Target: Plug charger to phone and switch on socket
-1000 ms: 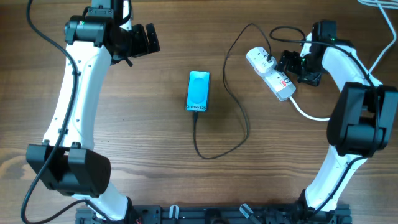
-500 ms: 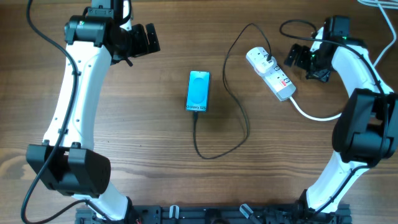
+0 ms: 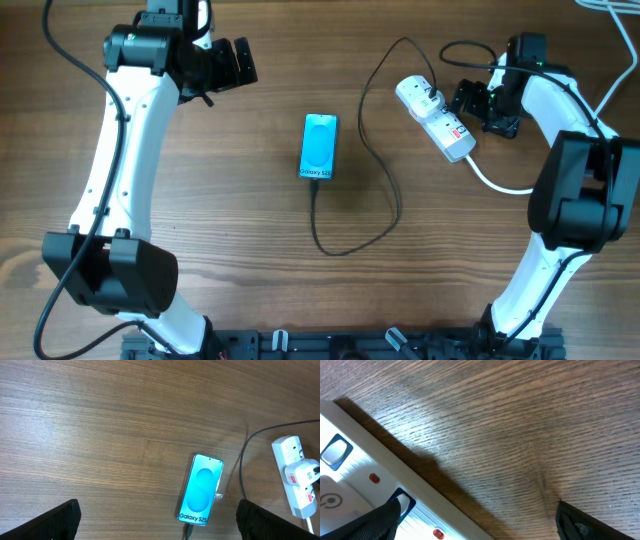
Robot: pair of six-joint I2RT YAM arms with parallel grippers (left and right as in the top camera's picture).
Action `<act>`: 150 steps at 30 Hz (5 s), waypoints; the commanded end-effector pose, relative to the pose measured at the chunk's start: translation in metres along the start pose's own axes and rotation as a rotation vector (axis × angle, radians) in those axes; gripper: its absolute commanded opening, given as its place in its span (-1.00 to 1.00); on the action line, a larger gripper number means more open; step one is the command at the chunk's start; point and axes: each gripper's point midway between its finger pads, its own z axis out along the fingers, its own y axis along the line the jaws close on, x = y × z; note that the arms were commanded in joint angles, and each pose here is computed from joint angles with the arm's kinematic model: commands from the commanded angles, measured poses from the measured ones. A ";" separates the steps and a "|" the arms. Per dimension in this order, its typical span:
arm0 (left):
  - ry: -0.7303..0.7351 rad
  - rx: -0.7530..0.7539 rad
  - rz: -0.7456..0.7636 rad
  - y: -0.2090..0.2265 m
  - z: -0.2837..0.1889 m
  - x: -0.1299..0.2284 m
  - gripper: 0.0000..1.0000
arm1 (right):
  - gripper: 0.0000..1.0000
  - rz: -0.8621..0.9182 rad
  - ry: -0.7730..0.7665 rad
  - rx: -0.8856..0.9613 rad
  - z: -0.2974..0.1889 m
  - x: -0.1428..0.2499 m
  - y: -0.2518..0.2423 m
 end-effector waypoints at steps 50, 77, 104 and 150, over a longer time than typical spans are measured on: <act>0.005 -0.013 -0.008 0.004 0.003 0.001 1.00 | 0.99 -0.081 -0.173 -0.054 -0.186 0.047 0.043; 0.005 -0.013 -0.008 0.004 0.003 0.001 1.00 | 0.99 -0.348 -0.708 -0.251 -0.333 0.218 0.047; 0.005 -0.013 -0.008 0.004 0.003 0.001 1.00 | 0.99 0.008 -0.649 -0.360 -0.335 0.262 0.026; 0.005 -0.013 -0.008 0.004 0.003 0.001 1.00 | 1.00 -0.657 -1.347 -0.209 -0.236 0.186 0.034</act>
